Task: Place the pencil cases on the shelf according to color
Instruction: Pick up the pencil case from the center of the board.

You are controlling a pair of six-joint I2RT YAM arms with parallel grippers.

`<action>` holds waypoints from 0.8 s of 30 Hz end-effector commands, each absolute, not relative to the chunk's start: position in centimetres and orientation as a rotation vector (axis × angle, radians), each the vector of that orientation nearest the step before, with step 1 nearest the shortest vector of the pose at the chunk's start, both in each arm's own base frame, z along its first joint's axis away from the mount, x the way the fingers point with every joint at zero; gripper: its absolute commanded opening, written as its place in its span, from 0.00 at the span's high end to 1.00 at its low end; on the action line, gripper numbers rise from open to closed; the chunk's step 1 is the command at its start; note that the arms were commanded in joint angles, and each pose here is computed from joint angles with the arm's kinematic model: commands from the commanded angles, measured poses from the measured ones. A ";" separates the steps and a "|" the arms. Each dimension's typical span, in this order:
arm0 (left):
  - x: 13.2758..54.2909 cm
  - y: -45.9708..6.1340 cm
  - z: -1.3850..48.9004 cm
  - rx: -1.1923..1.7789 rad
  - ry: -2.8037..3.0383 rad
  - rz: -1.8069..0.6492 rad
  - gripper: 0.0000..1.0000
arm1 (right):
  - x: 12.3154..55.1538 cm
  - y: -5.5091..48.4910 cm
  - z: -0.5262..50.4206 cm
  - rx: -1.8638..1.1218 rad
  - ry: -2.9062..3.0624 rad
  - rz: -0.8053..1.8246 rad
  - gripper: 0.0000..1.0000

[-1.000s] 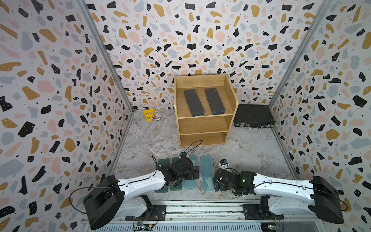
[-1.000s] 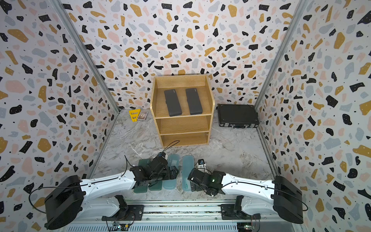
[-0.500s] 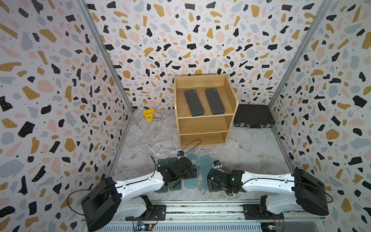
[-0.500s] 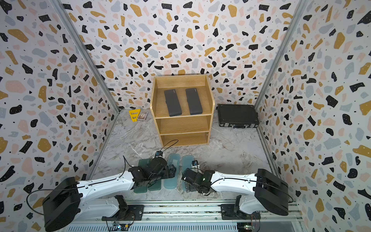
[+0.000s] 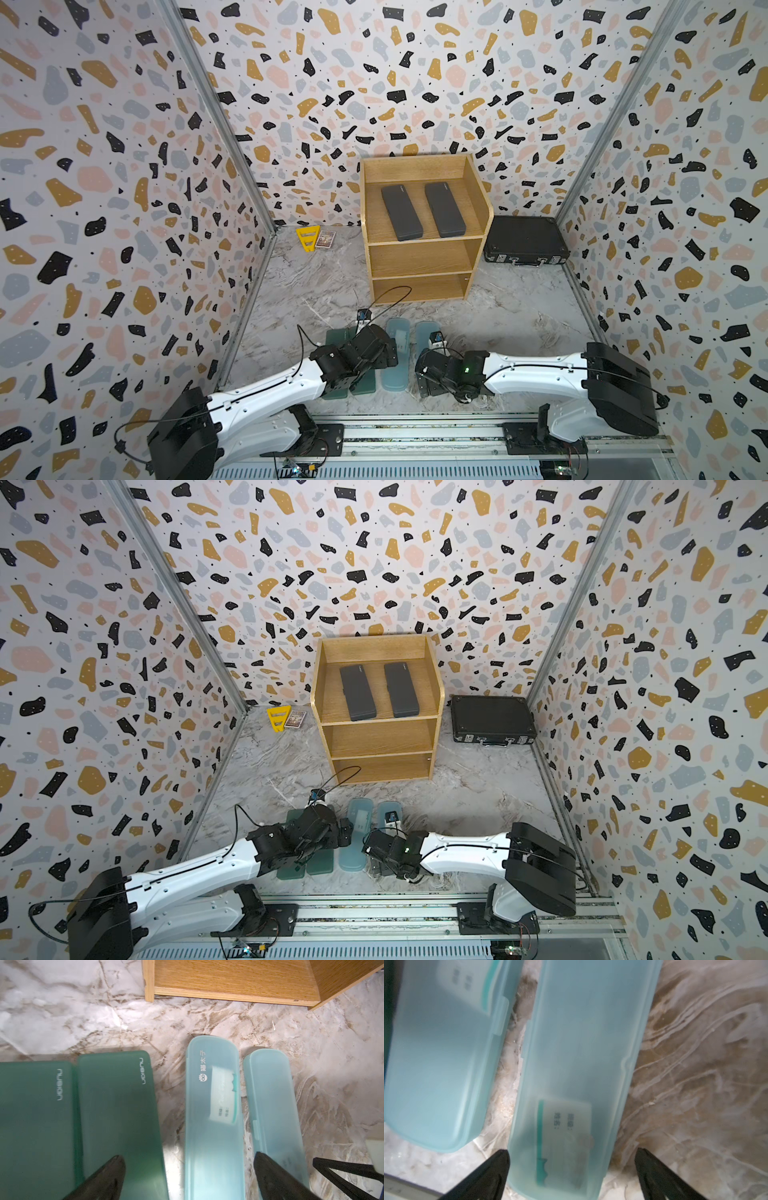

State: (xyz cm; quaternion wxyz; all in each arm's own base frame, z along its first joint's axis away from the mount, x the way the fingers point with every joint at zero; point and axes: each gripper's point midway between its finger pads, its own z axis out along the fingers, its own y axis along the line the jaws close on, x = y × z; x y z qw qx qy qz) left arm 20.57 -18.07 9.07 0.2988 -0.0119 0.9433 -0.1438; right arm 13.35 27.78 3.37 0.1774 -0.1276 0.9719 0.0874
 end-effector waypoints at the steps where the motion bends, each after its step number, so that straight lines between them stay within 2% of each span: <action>1: 20.9 -16.0 11.5 -0.057 2.457 -0.304 0.00 | 13.6 27.9 3.9 -0.320 2.736 0.218 0.00; 6: 20.5 -14.1 13.3 -0.054 2.412 -0.287 0.00 | 13.4 26.3 2.6 -0.288 2.760 0.127 0.00; 12: 20.2 -14.1 12.8 -0.055 2.427 -0.303 0.00 | 12.6 23.2 1.4 -0.258 2.787 0.028 0.00; 24: 20.4 -15.6 11.9 -0.041 2.463 -0.350 0.00 | 12.6 21.7 2.5 -0.344 2.733 0.063 0.00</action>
